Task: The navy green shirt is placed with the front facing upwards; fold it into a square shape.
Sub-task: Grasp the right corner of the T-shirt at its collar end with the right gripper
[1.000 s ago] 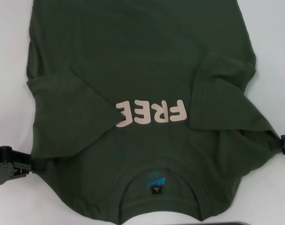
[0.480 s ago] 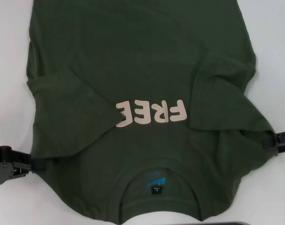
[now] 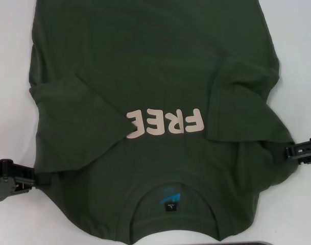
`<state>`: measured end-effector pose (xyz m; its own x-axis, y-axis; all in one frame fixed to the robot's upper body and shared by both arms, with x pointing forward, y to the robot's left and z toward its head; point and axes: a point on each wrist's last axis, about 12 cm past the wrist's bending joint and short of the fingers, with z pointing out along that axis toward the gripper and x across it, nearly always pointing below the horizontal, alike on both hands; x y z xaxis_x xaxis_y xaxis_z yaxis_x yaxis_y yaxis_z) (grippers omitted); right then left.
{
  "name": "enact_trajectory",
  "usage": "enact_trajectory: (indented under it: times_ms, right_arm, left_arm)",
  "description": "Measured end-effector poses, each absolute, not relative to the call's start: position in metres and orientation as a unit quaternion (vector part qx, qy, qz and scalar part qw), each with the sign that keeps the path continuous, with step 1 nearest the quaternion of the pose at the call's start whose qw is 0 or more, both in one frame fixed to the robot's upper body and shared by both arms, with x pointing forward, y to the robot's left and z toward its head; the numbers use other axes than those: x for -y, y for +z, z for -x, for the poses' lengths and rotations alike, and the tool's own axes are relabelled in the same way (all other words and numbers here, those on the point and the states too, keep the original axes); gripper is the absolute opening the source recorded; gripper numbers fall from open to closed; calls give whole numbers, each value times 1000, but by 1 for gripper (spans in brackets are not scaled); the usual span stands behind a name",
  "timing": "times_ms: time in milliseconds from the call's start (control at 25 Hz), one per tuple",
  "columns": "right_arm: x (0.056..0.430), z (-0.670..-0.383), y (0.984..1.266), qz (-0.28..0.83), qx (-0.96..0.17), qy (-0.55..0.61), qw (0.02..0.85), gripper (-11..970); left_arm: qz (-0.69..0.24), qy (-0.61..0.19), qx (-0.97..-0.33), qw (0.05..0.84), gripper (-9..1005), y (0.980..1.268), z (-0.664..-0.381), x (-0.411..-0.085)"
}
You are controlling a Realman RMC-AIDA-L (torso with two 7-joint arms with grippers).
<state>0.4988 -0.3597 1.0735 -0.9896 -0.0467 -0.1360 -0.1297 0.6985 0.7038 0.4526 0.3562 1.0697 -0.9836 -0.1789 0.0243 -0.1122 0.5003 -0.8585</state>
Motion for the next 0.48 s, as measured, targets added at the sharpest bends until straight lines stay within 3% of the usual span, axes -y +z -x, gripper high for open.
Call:
enact_trajectory:
  times_ms: [480]
  right_arm:
    - [355,-497,1070,53,-918,390,46,683]
  left_arm:
    - [82,-494,-865,34,52,1070,-453,-355]
